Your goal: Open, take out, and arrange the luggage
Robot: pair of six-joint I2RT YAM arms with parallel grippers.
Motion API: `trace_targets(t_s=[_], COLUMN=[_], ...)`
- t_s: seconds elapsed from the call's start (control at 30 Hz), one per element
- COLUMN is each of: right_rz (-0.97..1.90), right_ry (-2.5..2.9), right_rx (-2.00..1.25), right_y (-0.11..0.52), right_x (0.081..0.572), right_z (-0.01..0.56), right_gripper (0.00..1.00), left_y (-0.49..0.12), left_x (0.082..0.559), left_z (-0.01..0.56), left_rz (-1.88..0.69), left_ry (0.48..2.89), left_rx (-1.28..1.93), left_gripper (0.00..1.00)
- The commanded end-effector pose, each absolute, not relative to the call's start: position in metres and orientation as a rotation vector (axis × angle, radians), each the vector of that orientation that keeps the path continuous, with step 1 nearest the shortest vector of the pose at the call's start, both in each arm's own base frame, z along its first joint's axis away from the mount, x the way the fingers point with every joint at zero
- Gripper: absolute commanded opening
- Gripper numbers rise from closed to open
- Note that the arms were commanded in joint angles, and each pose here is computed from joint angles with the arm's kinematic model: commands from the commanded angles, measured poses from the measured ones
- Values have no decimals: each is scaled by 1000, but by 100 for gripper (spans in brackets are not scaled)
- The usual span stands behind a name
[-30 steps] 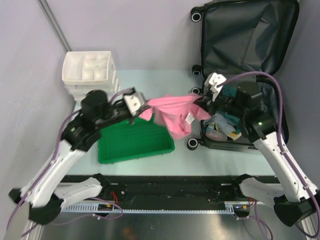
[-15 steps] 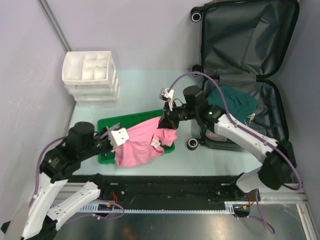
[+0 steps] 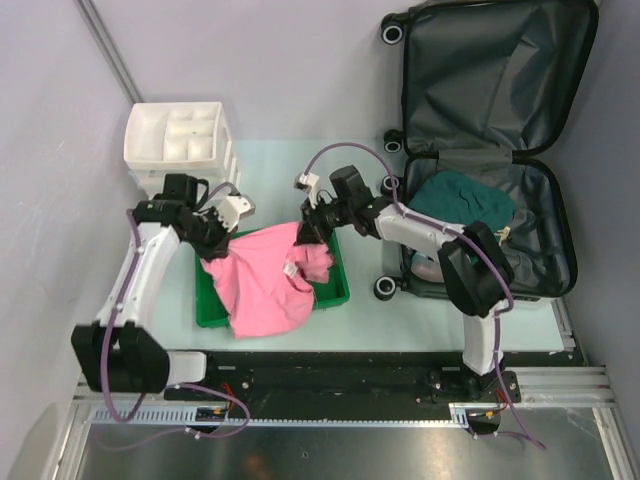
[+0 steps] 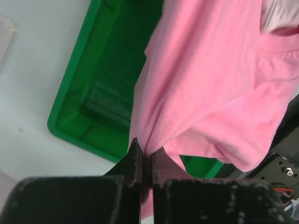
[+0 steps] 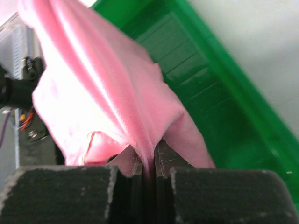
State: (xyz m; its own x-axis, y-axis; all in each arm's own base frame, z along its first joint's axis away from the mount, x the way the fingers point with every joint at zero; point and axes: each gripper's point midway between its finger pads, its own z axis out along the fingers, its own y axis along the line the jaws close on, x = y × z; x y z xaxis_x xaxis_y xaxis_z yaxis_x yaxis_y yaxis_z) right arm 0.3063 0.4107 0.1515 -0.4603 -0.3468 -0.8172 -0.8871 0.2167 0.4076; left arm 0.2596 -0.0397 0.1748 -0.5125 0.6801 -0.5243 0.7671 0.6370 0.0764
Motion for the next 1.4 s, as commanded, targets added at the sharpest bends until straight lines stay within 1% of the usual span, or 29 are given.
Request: trace_targets(t_s=[0.0,0.03,0.07,0.1,0.13,0.17,0.2,0.23,0.27,0.3,0.33,0.37,0.4,0.43,0.47,0.5,0.53,0.6,0.63,0.67,0.7,0.77,0.8,0.87,0.9,0.97,1.1,1.17,1.37], right_rz=[1072,1045,1033,1018,1015,1008,990,980,972,969,974,976,980,968,958,941,905,840,780,745,687,554,473,344,319,243,177,155,93], right_ry=[1907,1912,1938,1949,1951,1953,1953,1966,1965,1946,1943,1914,1892,1856,1830,1806,1796,1815,1816,1842,1900,1927,1999,2016,2054,2062,2109,2125,2169], right_rx=[-1074,-1069,-1078,-1071,-1068,-1071,-1062,-1058,-1052,-1030,-1017,-1005,-995,-975,-970,-974,-948,-963,-923,-905,-882,-862,-842,-815,-819,-833,-875,-925,-1015], right_y=[411,413,414,413,413,412,409,406,404,397,392,387,381,366,357,347,322,292,263,247,226,185,166,134,127,115,112,110,103], right_x=[366,374,378,382,384,385,386,386,388,392,393,395,396,398,399,400,400,397,402,402,402,405,404,403,398,393,398,403,416], right_z=[145,147,133,131,133,133,138,142,148,167,177,194,210,238,255,267,288,295,308,306,298,297,279,276,258,250,216,200,159], right_gripper=[4,7,14,37,48,60,77,82,84,88,88,89,90,90,90,92,92,93,93,94,94,94,94,94,94,94,93,91,92], left_y=[-44,-44,-43,-43,-43,-42,-40,-39,-27,-28,-30,-32,-36,-38,-39,-42,-46,-64,-75,-84,-105,-128,-149,-170,-187,-204,-236,-242,-244], left_x=[281,289,299,304,308,314,317,322,325,327,330,331,330,335,337,337,342,340,338,336,334,333,329,331,327,330,329,330,328], left_z=[159,157,154,145,144,141,134,134,134,136,143,150,164,178,189,205,224,259,270,281,295,307,319,321,328,325,330,331,326], left_rz=[-322,-319,-304,-320,-324,-309,-311,-298,-270,-274,-277,-277,-283,-271,-257,-256,-248,-260,-277,-280,-296,-335,-358,-403,-424,-449,-493,-506,-518], left_ry=[2347,2347,2343,2369,2373,2377,2412,2415,2439,2440,2419,2396,2354,2317,2288,2251,2198,2082,2032,1995,1935,1894,1843,1834,1795,1798,1769,1773,1798], left_rx=[1215,1210,1199,1190,1181,1173,1148,1138,1093,1073,1066,1059,1045,1034,1023,1001,993,1017,1047,1058,1107,1132,1170,1188,1224,1241,1279,1269,1251], left_gripper=[0,0,0,0,3,16,26,33,45,64,68,86,87,90,98,100,100,100,100,100,100,100,100,100,100,100,100,100,100])
